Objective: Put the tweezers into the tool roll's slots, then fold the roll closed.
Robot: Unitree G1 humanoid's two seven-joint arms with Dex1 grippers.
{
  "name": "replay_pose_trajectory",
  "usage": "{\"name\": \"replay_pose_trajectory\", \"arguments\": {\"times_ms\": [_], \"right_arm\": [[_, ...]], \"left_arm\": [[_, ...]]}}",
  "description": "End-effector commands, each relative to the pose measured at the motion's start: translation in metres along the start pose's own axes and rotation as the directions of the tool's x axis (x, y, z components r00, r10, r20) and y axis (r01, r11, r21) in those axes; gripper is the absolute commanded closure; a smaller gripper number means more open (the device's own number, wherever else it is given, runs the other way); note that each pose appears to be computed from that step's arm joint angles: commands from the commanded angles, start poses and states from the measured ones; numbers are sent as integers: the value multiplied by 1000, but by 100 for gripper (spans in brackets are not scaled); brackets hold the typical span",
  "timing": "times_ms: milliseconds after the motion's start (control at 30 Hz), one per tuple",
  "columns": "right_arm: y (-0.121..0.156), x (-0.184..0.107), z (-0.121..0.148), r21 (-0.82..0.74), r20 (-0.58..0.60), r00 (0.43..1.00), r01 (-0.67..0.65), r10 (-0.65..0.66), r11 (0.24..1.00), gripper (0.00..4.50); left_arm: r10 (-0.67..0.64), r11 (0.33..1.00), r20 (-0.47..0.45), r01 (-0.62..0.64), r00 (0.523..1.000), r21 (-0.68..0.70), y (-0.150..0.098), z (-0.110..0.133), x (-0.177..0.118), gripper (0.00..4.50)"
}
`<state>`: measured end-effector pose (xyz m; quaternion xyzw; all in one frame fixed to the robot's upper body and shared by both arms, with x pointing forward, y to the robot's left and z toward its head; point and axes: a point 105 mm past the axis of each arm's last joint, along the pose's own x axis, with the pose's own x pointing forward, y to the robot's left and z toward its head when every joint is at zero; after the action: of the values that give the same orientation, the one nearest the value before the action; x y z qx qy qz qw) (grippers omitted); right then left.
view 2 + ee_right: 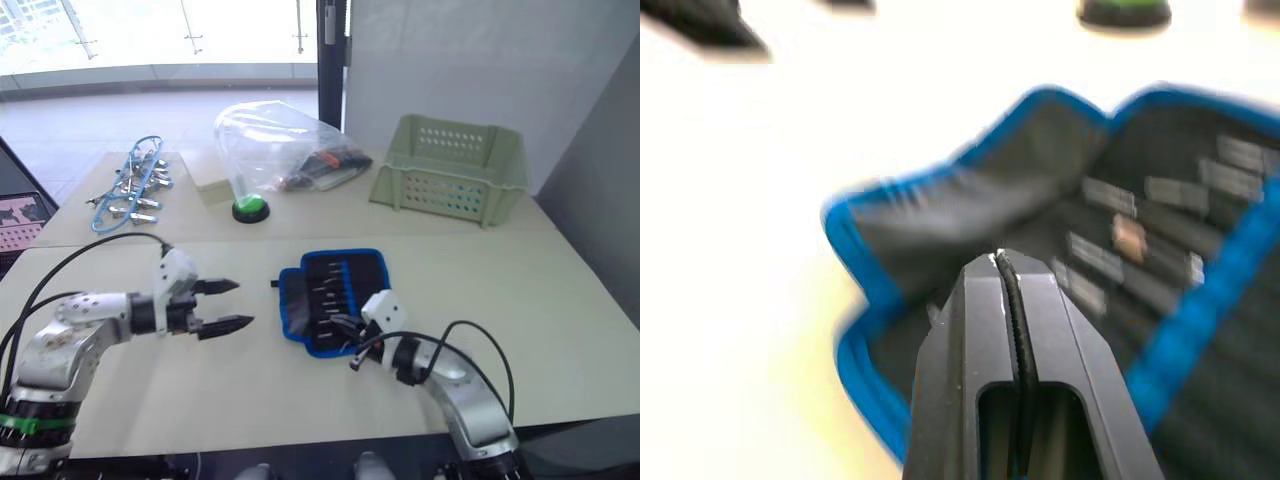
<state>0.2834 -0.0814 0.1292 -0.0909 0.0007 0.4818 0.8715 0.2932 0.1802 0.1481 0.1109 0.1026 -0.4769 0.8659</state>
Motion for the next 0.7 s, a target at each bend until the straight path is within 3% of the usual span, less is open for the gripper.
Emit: {"name": "replay_pose_trajectory", "arguments": {"times_ms": [33,167,433,700], "right_arm": [[9,5,15,-62,11,998,-63,64,996,424],[13,18,15,-174,-47,993,-115,108,978,301],[31,45,-1,-179,-142,971,-216,192,960,31],[22,53,-12,-305,-221,966,-201,137,931,31]], "left_arm": [[34,998,54,-37,998,48,-3,9,-16,0],[73,997,23,-74,997,24,-10,-11,-25,0],[39,998,21,-38,999,-49,-25,-21,-24,0],[55,998,-45,-55,997,0,-20,-27,-25,0]]}}
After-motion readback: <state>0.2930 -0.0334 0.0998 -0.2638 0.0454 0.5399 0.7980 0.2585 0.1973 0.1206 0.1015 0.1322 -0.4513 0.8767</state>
